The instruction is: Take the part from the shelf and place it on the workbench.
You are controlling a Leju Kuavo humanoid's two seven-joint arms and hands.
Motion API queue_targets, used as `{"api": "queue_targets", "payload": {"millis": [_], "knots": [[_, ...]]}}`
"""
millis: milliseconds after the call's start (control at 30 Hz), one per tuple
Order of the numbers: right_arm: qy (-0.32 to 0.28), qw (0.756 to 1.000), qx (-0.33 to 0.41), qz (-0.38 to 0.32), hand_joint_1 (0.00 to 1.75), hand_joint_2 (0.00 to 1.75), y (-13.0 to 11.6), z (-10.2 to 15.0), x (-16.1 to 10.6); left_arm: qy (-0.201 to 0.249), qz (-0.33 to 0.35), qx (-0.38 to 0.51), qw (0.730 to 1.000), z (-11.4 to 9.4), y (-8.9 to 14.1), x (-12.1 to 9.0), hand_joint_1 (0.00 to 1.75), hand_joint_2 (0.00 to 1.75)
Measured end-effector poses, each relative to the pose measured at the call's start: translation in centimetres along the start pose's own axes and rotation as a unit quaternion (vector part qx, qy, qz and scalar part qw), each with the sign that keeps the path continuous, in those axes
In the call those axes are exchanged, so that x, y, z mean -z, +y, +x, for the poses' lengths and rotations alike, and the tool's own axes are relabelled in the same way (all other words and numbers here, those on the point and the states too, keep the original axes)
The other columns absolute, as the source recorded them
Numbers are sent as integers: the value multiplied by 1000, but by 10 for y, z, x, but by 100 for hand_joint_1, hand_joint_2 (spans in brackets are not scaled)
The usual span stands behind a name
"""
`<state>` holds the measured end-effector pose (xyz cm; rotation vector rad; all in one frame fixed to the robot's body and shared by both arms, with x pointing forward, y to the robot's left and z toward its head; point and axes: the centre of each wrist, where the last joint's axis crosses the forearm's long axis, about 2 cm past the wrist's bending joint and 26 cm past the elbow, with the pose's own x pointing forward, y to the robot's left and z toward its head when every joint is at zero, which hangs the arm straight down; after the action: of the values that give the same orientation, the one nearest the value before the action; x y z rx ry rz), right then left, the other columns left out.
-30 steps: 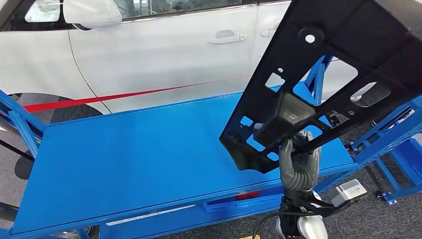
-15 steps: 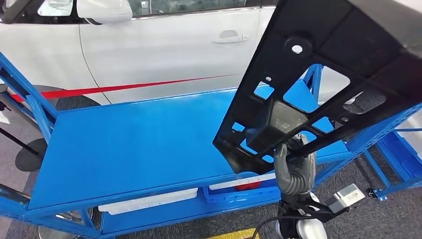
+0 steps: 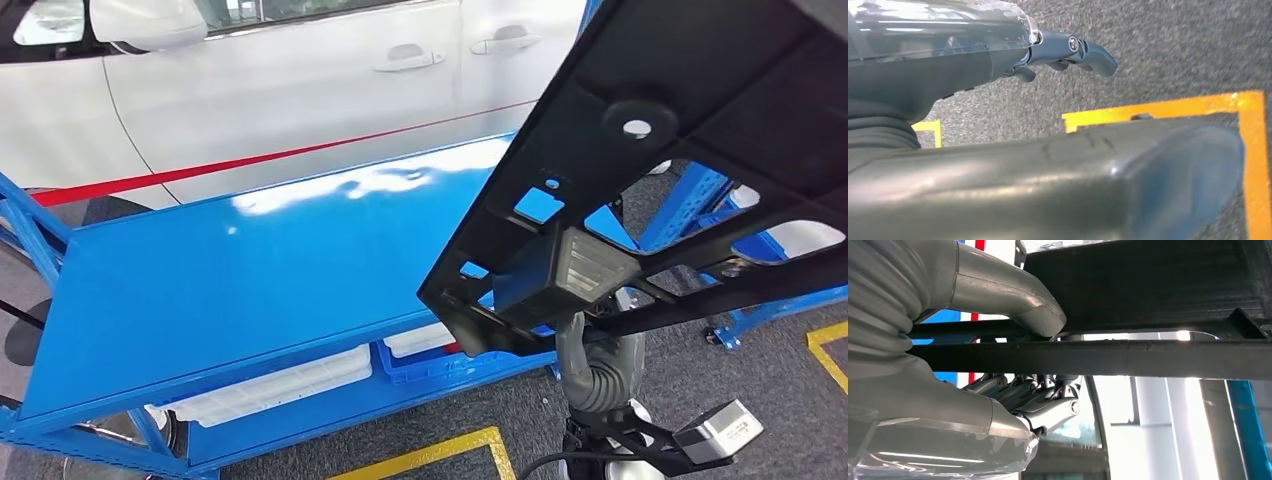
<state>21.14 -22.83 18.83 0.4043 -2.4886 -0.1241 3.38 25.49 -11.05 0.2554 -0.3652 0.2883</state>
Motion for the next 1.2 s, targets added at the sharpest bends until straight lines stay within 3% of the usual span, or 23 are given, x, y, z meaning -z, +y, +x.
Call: {"api": "queue_targets", "payload": {"millis": [800,967,1200], "knots": [[53,983,-156,-82,175,175,-43,37,-49,-3,-3,10,1000,-2,6,1,0,0],[67,981,-156,-99,175,175,-41,46,-62,4,12,11,1000,-3,2,0,0,0],[82,980,-144,-107,175,175,-37,37,-67,36,53,21,998,-10,-13,-9,0,0]]}}
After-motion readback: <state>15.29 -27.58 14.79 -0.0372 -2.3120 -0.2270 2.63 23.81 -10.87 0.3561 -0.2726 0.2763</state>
